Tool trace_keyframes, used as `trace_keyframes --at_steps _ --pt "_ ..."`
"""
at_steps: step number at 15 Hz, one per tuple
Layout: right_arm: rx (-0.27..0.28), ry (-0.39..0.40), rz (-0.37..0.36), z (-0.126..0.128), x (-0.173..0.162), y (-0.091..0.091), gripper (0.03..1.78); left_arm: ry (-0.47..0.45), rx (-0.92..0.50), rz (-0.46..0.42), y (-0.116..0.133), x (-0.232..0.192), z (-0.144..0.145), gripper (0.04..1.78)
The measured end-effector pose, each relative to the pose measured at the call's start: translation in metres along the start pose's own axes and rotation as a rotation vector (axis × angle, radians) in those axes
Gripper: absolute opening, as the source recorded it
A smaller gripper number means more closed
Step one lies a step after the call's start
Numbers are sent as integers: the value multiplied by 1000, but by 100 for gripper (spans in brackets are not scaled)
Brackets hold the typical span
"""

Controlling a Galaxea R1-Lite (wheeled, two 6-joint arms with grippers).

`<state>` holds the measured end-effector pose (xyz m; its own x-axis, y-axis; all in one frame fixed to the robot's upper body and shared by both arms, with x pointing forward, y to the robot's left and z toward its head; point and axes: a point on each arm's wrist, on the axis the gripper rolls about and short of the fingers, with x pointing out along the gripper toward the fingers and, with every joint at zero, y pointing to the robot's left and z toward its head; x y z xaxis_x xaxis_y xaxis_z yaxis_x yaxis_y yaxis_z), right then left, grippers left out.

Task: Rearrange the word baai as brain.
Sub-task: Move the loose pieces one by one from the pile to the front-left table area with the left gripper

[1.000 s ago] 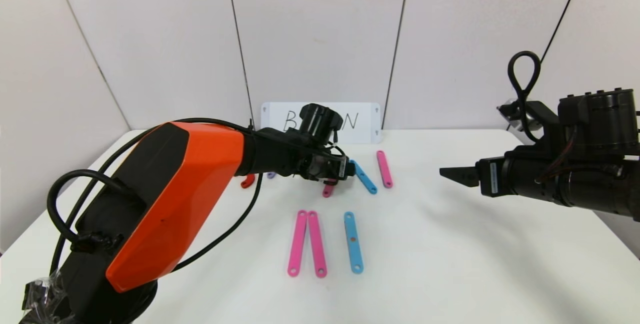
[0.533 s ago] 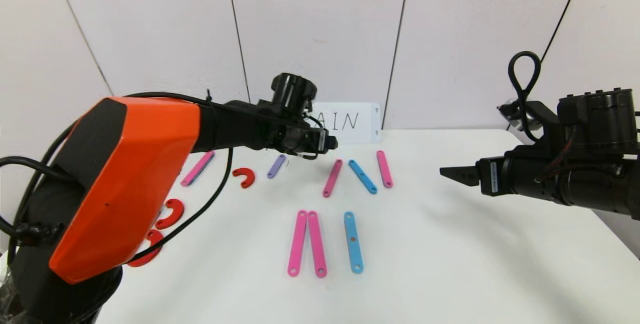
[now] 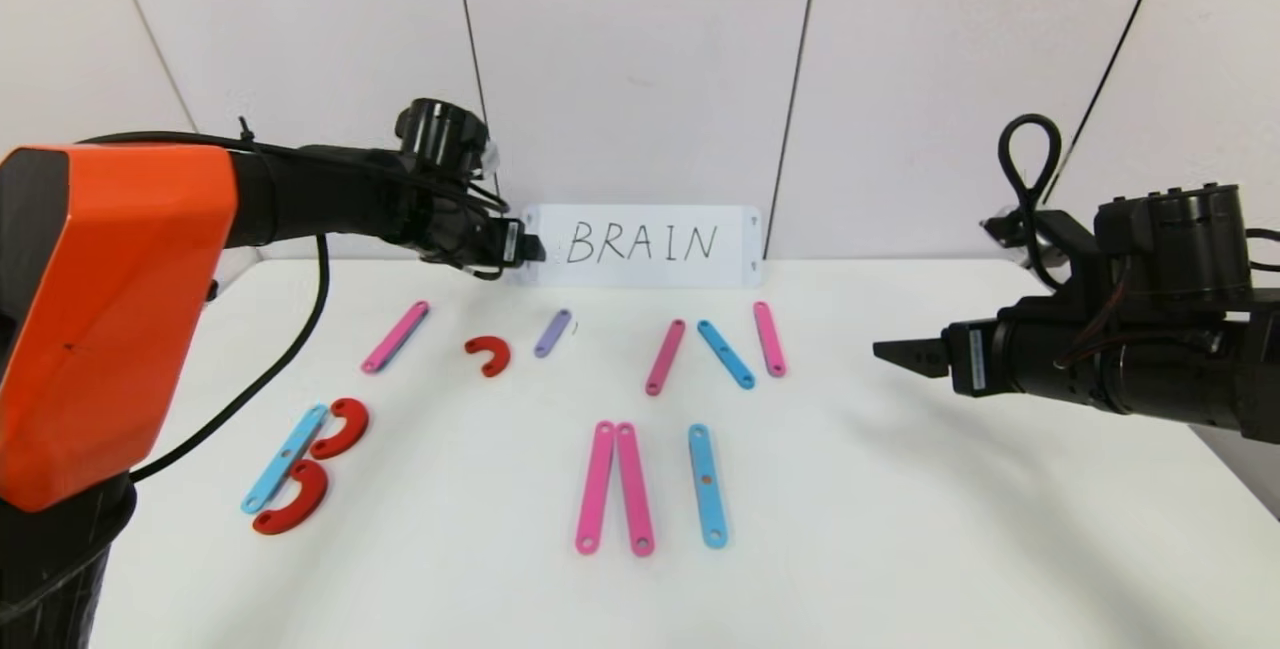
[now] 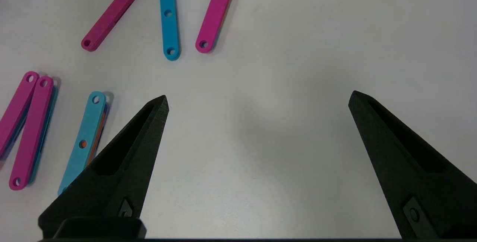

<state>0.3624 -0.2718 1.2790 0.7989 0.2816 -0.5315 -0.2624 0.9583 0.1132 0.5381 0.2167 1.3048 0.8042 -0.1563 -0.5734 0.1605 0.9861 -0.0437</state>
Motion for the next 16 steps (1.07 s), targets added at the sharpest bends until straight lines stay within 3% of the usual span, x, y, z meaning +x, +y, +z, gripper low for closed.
trace_keyframes --at_steps 5,9,12,16 --pt "2 12 -3 -1 5 -1 170 112 16 113 70 1 -10 174" --pt "2 17 -1 -2 6 -1 170 161 -20 88 111 0 -18 174" --pt "-1 26 1 -4 8 0 170 243 -16 95 129 3 -31 174" --pt "-4 39 1 -6 12 0 170 348 5 90 136 7 -48 174"
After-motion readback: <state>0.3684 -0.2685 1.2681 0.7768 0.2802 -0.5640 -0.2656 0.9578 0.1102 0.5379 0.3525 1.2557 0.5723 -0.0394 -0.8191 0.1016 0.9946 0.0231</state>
